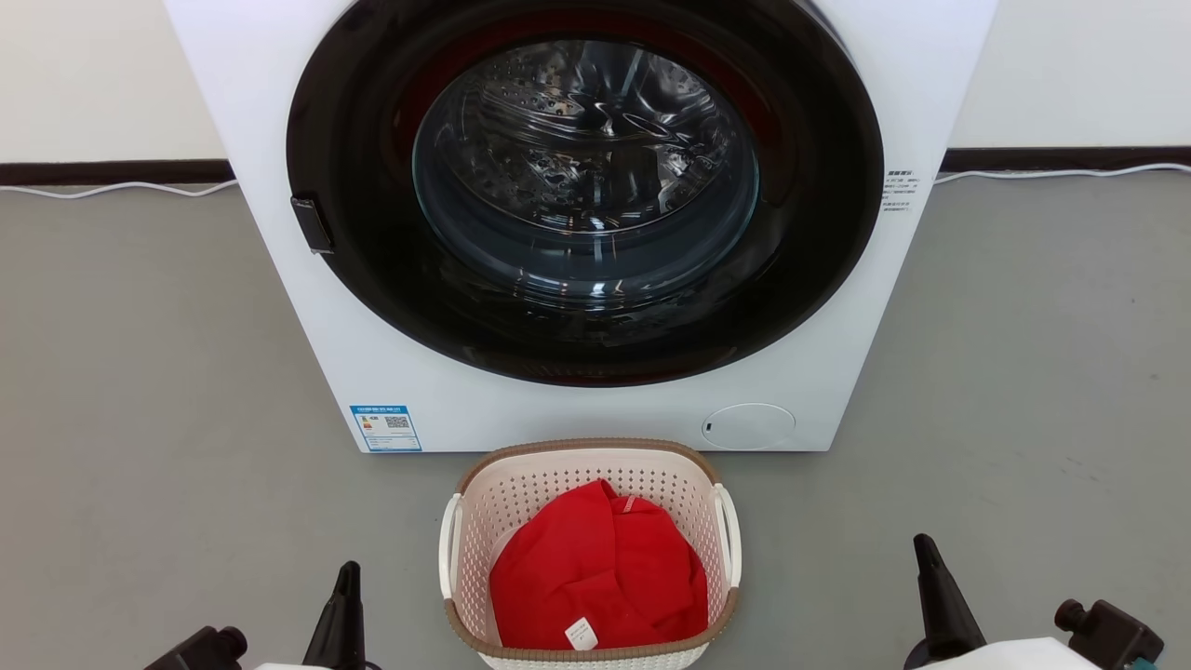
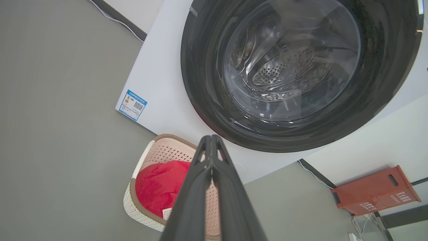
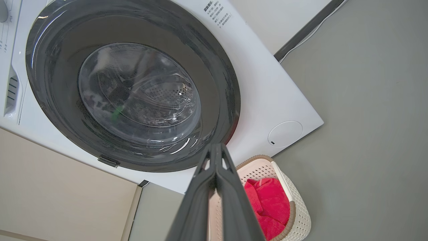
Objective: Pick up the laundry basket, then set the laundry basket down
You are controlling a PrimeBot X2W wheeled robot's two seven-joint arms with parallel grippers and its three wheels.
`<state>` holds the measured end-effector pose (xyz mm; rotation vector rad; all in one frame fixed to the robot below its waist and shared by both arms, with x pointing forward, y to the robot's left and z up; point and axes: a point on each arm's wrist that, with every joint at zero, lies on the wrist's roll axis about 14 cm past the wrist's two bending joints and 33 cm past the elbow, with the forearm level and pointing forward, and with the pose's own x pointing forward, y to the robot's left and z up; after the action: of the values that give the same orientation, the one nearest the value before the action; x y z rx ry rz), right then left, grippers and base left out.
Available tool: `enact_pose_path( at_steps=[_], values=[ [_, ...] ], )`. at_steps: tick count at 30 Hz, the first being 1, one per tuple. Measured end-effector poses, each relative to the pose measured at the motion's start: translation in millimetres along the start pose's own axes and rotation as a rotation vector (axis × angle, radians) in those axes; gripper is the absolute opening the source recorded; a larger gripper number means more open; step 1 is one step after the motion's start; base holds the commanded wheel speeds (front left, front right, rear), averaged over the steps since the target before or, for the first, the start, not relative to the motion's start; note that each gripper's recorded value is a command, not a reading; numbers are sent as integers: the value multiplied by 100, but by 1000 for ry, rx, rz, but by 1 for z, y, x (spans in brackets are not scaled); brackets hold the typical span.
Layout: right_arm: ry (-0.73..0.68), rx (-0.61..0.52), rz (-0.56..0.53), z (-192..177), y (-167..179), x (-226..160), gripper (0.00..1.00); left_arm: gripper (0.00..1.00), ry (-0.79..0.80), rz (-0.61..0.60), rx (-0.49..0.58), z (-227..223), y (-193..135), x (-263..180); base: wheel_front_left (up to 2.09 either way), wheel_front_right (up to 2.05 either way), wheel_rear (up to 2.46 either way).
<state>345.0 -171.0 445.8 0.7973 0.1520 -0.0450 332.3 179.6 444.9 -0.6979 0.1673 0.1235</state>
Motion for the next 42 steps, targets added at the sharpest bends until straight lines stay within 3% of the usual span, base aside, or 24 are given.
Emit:
enact_pose_path(
  at_steps=[42],
  values=[
    [-38, 404, -16, 25, -3, 13, 0, 0, 34, -29, -446, 13, -5, 19, 0, 0, 0]
  ],
)
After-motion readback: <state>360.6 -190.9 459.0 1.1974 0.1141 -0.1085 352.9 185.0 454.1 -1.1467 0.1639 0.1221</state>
